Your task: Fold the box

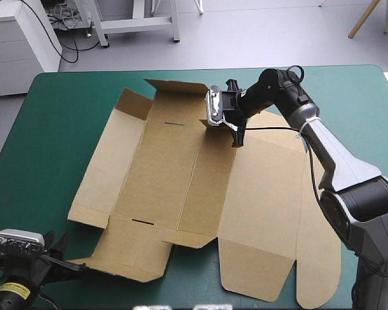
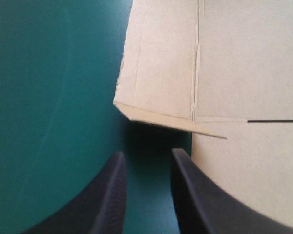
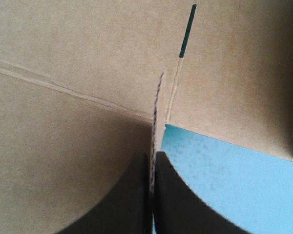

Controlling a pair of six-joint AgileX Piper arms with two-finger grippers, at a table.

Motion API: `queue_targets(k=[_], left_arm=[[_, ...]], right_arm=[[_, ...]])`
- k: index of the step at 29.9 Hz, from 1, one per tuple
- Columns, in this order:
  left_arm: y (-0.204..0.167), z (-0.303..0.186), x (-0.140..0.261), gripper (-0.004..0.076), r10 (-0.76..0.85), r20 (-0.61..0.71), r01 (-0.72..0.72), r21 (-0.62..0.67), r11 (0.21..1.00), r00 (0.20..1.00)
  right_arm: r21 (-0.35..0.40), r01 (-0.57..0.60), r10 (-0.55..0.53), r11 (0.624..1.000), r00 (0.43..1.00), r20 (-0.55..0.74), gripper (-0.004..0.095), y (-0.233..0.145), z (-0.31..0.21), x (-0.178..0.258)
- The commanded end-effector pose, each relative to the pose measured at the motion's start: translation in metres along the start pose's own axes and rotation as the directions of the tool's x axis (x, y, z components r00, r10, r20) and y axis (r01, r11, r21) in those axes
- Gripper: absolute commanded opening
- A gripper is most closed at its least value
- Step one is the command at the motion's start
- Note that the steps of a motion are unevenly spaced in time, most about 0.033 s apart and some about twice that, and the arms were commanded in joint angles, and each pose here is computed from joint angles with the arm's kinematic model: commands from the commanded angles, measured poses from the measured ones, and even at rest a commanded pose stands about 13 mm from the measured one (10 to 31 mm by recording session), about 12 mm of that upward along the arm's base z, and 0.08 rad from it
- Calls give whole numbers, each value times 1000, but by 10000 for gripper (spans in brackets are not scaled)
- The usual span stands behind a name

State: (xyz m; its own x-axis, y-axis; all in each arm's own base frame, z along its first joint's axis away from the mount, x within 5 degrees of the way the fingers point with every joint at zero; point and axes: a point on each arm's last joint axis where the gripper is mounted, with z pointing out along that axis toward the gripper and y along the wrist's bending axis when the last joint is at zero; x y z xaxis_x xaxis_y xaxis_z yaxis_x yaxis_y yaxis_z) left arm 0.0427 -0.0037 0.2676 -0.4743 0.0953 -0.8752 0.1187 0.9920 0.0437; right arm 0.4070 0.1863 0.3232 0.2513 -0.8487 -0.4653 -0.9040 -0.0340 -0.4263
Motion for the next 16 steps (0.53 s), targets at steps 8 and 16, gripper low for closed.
queue_targets(k=[8,16], left_arm=[[0,-3,-11,220,-9,76,9,-2,1000,997],[0,-3,-11,220,-9,76,9,-2,1000,997]], right_arm=[[-4,83,-80,997,980,180,-4,0,3,-24],[11,-34,31,999,985,171,-4,-5,16,-18]])
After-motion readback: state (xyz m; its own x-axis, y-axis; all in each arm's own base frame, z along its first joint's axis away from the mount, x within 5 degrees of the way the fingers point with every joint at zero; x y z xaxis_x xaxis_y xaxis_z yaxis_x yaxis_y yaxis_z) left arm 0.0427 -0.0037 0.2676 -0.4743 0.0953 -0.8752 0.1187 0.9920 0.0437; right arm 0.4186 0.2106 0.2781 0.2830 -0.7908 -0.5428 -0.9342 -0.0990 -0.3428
